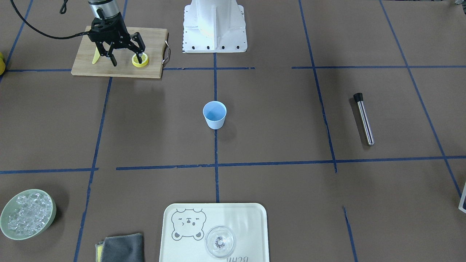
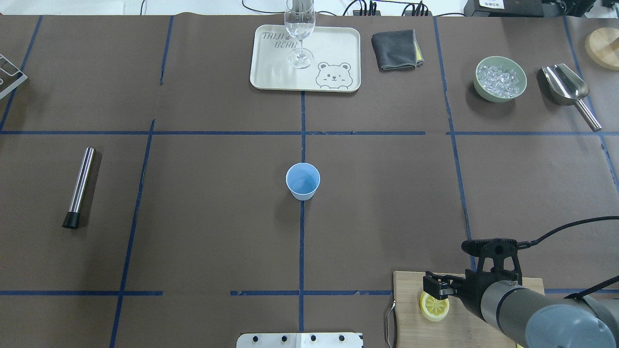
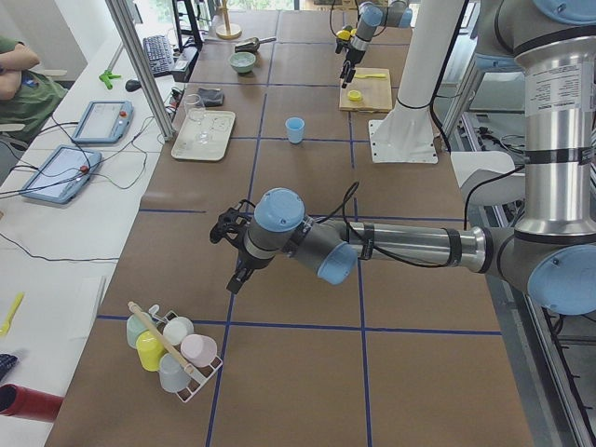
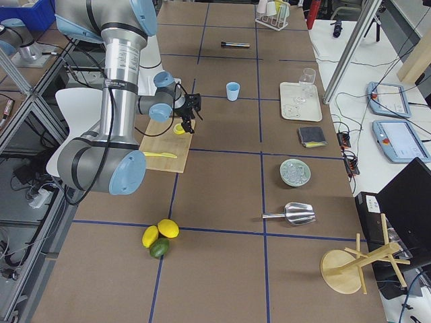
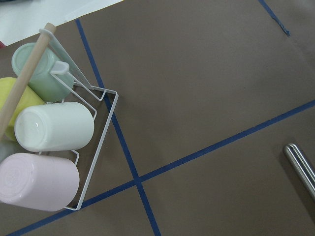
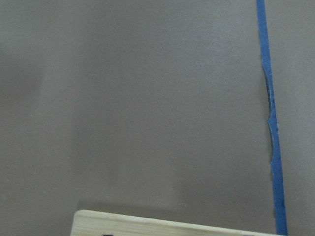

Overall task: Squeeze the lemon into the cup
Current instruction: 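Lower the right gripper and grasp the lemon slice on the board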

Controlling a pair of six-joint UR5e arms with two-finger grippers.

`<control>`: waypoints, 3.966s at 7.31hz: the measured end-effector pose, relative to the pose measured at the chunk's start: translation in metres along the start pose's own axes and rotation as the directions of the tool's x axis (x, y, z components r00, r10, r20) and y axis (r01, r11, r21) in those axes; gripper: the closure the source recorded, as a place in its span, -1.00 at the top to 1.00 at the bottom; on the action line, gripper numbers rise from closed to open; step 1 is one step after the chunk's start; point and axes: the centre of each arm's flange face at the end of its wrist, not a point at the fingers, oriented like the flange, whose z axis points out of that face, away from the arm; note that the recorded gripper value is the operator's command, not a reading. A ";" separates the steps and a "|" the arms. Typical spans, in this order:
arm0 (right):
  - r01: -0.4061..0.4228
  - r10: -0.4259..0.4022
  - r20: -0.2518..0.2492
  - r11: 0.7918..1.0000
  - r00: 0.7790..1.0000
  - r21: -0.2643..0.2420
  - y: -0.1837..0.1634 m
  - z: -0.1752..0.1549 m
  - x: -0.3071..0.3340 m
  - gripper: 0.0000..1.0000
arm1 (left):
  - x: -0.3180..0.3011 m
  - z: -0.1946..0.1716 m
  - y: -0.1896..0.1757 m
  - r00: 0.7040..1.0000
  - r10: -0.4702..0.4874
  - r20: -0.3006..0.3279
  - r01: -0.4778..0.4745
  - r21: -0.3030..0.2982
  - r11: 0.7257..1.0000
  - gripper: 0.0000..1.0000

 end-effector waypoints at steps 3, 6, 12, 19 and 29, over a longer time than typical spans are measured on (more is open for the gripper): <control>-0.021 0.021 -0.009 1.000 1.000 0.012 0.029 0.014 -0.026 0.84 | 0.003 -0.003 -0.002 1.000 0.006 0.000 -0.006 0.006 1.000 1.00; -0.008 0.008 -0.038 1.000 0.999 0.012 0.039 0.029 -0.023 0.83 | 0.004 -0.004 -0.003 1.000 0.009 0.000 -0.009 0.009 1.000 1.00; 0.006 -0.006 -0.035 1.000 0.999 -0.004 0.047 0.028 -0.024 0.74 | 0.003 -0.003 -0.002 1.000 0.007 0.000 -0.007 0.007 1.000 1.00; 0.021 -0.022 -0.045 1.000 0.999 -0.019 0.055 0.028 -0.019 0.26 | 0.003 -0.002 0.000 1.000 0.005 0.001 -0.005 0.003 1.000 1.00; 0.008 -0.009 -0.019 1.000 1.000 -0.016 0.047 0.014 -0.024 -0.86 | 0.003 -0.003 0.000 1.000 0.006 0.001 -0.006 0.005 1.000 1.00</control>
